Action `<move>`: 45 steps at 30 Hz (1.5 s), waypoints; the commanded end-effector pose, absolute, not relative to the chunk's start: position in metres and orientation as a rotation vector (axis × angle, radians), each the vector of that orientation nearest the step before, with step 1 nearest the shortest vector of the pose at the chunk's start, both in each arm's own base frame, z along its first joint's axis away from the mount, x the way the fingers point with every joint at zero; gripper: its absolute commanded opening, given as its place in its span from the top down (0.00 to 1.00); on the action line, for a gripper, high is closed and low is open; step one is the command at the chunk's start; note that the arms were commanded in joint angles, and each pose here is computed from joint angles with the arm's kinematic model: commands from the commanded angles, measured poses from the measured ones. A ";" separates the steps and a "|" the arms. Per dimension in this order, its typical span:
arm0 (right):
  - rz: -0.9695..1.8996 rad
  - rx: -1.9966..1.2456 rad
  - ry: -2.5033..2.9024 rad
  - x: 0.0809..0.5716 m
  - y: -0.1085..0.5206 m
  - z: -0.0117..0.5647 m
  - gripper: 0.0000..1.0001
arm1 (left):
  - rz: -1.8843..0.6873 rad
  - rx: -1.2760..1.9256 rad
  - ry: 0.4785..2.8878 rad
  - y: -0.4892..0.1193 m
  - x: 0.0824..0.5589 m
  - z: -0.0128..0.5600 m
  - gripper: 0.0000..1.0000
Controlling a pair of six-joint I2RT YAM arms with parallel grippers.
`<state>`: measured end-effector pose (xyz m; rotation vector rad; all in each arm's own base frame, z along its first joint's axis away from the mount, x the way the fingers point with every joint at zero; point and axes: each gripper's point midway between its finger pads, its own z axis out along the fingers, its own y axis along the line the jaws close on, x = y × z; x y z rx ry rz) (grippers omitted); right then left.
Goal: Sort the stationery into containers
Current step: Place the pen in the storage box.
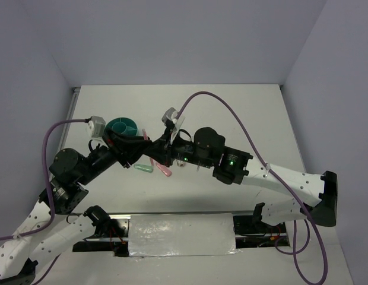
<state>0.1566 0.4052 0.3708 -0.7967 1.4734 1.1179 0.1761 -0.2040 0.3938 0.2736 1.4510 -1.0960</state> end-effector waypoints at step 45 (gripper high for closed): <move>1.096 -0.599 1.547 0.132 0.274 0.288 0.00 | -0.048 -0.442 1.338 -0.013 0.409 0.295 1.00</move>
